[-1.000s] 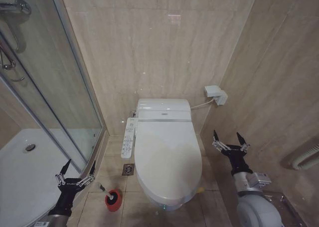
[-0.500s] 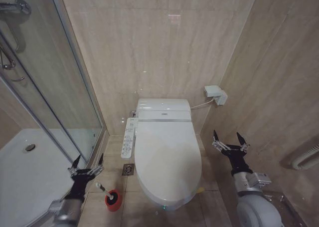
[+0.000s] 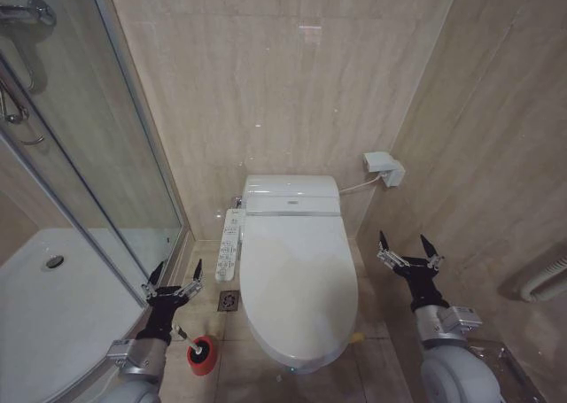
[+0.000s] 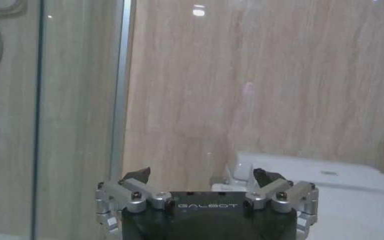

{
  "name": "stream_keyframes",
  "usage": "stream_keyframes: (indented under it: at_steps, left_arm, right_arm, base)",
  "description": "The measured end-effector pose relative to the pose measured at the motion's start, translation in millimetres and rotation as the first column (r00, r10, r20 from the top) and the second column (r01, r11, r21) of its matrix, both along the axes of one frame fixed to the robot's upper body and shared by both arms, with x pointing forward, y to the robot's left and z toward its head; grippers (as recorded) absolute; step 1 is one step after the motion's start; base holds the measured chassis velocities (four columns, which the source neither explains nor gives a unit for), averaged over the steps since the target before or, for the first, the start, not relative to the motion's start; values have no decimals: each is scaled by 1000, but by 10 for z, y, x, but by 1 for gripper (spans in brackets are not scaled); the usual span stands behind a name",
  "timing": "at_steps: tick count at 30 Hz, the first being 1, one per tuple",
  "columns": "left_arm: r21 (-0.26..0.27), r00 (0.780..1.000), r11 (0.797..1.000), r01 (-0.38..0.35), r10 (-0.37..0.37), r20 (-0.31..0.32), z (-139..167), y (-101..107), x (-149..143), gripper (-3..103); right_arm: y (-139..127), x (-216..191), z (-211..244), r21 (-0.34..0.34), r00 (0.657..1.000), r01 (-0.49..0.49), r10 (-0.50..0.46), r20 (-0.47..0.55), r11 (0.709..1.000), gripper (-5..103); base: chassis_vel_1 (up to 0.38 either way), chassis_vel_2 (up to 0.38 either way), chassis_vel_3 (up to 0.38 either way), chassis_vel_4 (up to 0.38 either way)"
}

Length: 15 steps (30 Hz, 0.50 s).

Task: Open the toilet lid, clean the toilet bowl with a toilet brush, close the toilet lid, and flush.

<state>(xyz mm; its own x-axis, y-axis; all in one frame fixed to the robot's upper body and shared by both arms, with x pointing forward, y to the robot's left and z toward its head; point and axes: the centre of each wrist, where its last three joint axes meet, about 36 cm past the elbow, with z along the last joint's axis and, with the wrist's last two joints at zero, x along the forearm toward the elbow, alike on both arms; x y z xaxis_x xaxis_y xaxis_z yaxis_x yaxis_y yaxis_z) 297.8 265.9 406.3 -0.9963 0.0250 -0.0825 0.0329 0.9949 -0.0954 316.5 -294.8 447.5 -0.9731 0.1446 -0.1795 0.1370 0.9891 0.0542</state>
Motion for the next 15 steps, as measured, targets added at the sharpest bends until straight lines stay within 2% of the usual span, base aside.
stream_keyframes:
  at_steps: [2, 6, 15]
  left_arm:
    - [39, 1000, 999, -29, 28, 7, 18, 151, -43, 100]
    - [47, 998, 997, -53, 52, 20, 68, 293, -29, 100]
    - [33, 999, 998, -48, 48, 22, 42, 318, -12, 100]
  right_arm:
    - [0, 0, 0, 0, 1000, 0, 0, 0, 1000, 100]
    - [0, 0, 0, 0, 1000, 0, 0, 0, 1000, 100]
    - [0, 0, 0, 0, 1000, 0, 0, 0, 1000, 100]
  base:
    - [0, 0, 0, 0]
    - [0, 0, 0, 0]
    - [0, 0, 0, 0]
